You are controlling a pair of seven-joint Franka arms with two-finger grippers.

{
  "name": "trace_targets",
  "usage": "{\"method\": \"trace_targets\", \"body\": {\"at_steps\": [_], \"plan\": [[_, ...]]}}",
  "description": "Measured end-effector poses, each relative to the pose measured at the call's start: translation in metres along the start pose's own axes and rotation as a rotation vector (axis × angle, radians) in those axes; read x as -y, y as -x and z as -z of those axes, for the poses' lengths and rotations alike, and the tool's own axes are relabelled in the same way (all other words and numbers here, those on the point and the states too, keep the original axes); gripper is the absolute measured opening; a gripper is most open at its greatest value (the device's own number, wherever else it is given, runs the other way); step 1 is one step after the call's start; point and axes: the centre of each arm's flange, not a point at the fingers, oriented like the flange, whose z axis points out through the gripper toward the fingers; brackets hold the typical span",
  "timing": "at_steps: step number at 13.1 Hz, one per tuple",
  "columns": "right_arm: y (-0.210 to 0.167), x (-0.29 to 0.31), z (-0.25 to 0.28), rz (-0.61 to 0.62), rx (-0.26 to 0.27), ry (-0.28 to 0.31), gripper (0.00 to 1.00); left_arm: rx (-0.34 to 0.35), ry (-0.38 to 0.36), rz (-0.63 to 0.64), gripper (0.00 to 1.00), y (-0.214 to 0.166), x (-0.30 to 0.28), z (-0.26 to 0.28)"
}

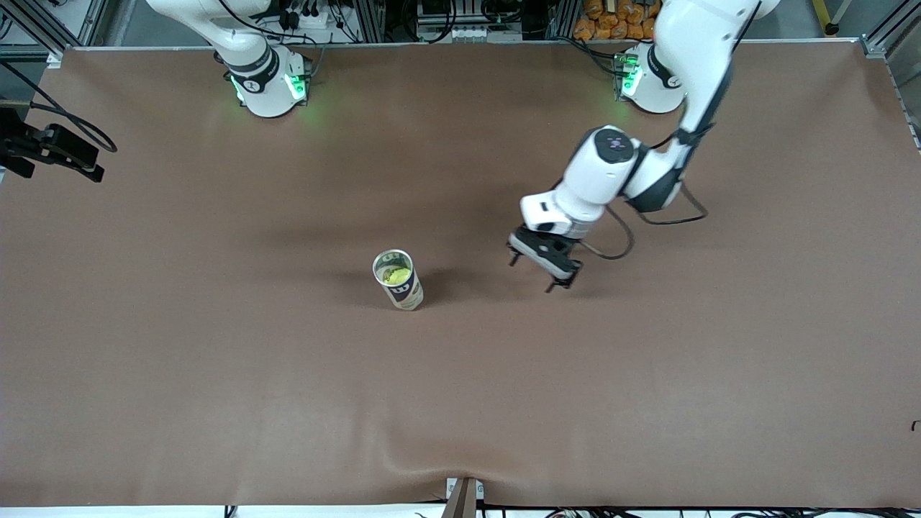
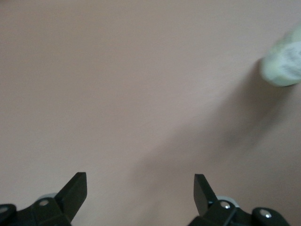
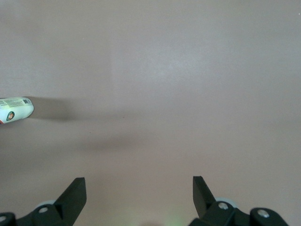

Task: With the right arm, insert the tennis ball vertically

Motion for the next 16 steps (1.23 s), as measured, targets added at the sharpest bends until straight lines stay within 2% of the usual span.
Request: {"method": "trace_targets", "body": {"at_steps": [3,6,11,16], "plan": [[0.0,0.0,0.0,0.001,0.0,0.0,1.0,0.129,-0.05,0.092,1.0,-0.021,0.066,0.059],[0.0,0.0,0.0,0.001,0.001,0.0,1.0,0.207,-0.081,0.185,1.0,-0.042,0.125,0.121],[0.0,-0.001,-0.001,-0.002,0.002,0.0,1.0,0.255,-0.107,0.303,1.0,-0.049,0.198,0.185],[0.0,-0.003,-0.001,-0.005,0.002,0.0,1.0,0.288,-0.128,0.42,1.0,-0.031,0.264,0.231]]}}
